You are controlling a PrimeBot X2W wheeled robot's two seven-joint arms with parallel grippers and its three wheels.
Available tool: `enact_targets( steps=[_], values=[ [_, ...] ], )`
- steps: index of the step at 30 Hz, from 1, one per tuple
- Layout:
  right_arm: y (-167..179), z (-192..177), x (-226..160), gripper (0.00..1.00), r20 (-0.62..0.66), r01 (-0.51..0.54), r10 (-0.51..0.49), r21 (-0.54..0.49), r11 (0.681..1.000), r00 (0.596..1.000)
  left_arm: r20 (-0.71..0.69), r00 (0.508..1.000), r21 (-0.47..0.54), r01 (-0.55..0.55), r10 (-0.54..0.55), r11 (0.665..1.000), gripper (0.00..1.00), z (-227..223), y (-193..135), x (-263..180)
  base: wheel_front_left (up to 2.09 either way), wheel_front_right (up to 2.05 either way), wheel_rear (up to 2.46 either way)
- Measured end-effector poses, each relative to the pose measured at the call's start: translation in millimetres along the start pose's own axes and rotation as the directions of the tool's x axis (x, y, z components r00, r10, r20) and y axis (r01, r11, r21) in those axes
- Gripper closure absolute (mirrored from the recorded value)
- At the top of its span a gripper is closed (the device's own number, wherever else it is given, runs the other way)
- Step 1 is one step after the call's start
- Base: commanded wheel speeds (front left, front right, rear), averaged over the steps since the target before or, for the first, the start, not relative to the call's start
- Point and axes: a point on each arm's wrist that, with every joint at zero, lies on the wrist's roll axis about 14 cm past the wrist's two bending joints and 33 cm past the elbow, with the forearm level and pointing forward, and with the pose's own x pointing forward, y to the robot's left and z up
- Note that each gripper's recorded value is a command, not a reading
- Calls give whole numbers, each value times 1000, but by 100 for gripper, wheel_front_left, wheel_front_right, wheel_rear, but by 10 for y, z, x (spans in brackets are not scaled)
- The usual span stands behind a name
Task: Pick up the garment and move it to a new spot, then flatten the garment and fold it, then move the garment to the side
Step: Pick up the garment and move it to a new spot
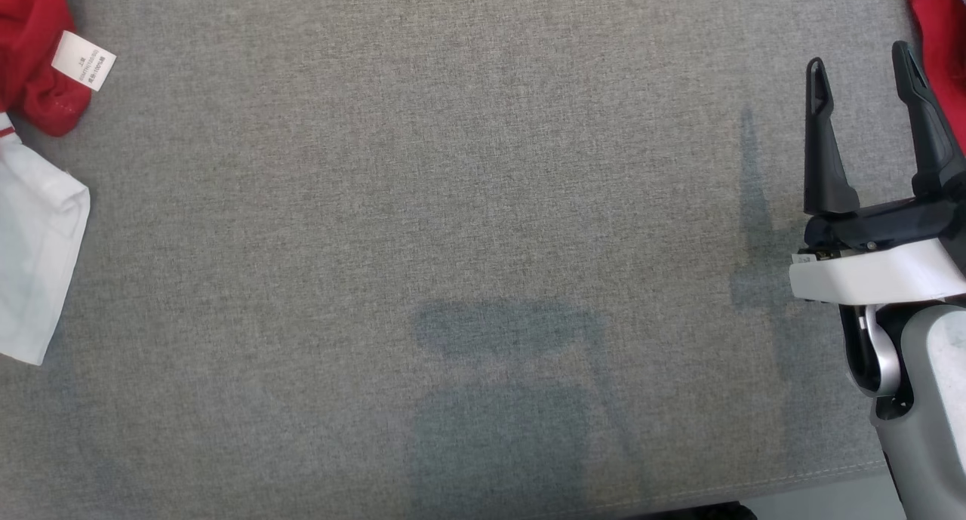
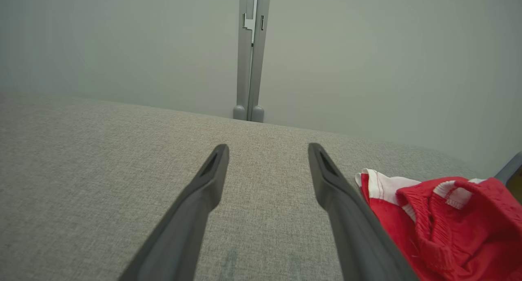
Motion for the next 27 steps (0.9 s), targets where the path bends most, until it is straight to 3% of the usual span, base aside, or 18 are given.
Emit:
enact_targets(
  steps=[5, 14, 22, 27],
  values=[
    [4, 6, 5, 0, 2, 0, 0, -2, 1000, 1000, 36, 999, -6, -4, 4, 1000, 100, 39, 4, -6, 0, 0, 0],
    [-2, 149, -2, 0, 40, 9, -9, 2, 1000, 999, 227, 972, 26, 56, -60, 998, 100, 481, -125, -232, 0, 0, 0],
    [25, 360, -66, 0, 89, 12, -13, 15, 1000, 996, 377, 913, 85, 132, -155, 988, 100, 885, -367, -612, 0, 0, 0],
    [44, 540, -129, 0, 131, 11, -15, 27, 1000, 991, 489, 846, 136, 169, -215, 976, 100, 1219, -502, -966, 0, 0, 0]
  ],
)
